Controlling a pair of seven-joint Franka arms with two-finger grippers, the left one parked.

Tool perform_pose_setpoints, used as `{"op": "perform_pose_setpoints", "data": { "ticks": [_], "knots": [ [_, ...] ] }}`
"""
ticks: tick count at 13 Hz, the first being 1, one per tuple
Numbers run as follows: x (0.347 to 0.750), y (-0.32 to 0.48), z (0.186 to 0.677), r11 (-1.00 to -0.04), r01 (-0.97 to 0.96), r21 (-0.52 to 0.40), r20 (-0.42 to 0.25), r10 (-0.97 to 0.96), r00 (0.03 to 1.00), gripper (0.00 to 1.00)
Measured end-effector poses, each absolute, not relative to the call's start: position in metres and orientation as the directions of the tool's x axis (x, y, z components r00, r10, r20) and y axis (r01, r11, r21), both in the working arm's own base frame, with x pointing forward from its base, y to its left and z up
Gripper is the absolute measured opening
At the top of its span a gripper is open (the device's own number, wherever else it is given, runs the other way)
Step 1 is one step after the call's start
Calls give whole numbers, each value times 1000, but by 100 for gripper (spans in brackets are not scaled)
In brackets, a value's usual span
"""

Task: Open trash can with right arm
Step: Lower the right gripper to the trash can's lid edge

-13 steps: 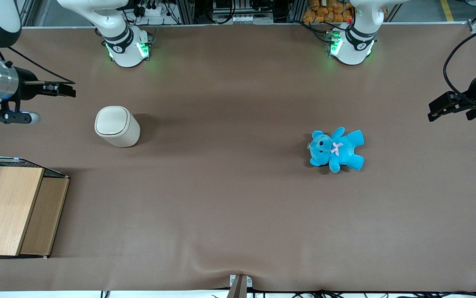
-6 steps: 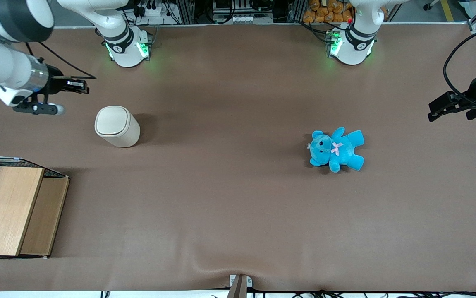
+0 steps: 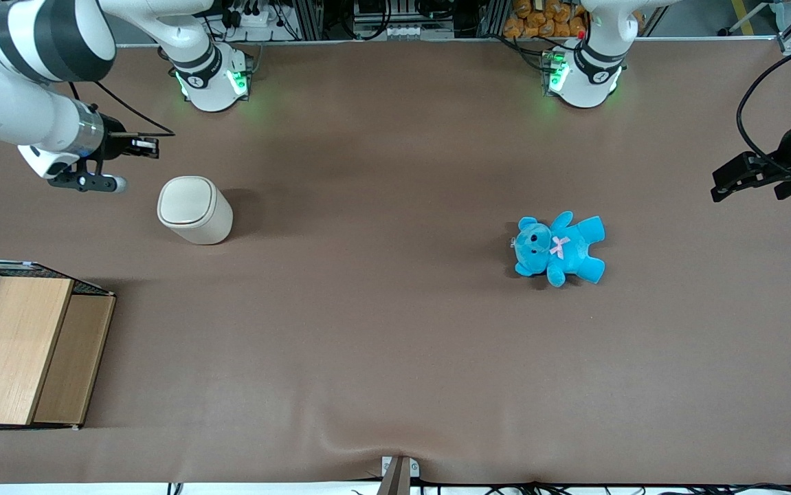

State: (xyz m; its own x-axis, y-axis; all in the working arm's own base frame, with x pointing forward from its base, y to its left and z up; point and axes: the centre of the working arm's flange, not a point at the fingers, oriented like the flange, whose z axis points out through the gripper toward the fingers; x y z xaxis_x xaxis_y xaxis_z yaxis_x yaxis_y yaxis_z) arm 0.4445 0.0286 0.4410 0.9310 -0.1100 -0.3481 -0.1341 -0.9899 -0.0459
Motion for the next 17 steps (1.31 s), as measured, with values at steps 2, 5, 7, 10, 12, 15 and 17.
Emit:
{"op": "perform_pose_setpoints", "data": {
  "ticks": [2, 5, 7, 10, 12, 15, 17],
  "knots": [
    [445, 26, 429, -989, -143, -49, -320, -120, 940, 1],
    [453, 19, 414, -990, -133, -41, -261, -118, 958, 1],
    [461, 11, 403, -993, -110, -44, -236, -97, 967, 1],
    [468, 0, 380, -994, -96, -50, -225, -82, 971, 1],
    [468, -6, 361, -996, -79, -50, -220, -66, 973, 1],
    [467, -11, 345, -996, -76, -48, -234, -62, 970, 1],
    [467, -11, 338, -996, -75, -47, -239, -62, 969, 1]
  ]
}}
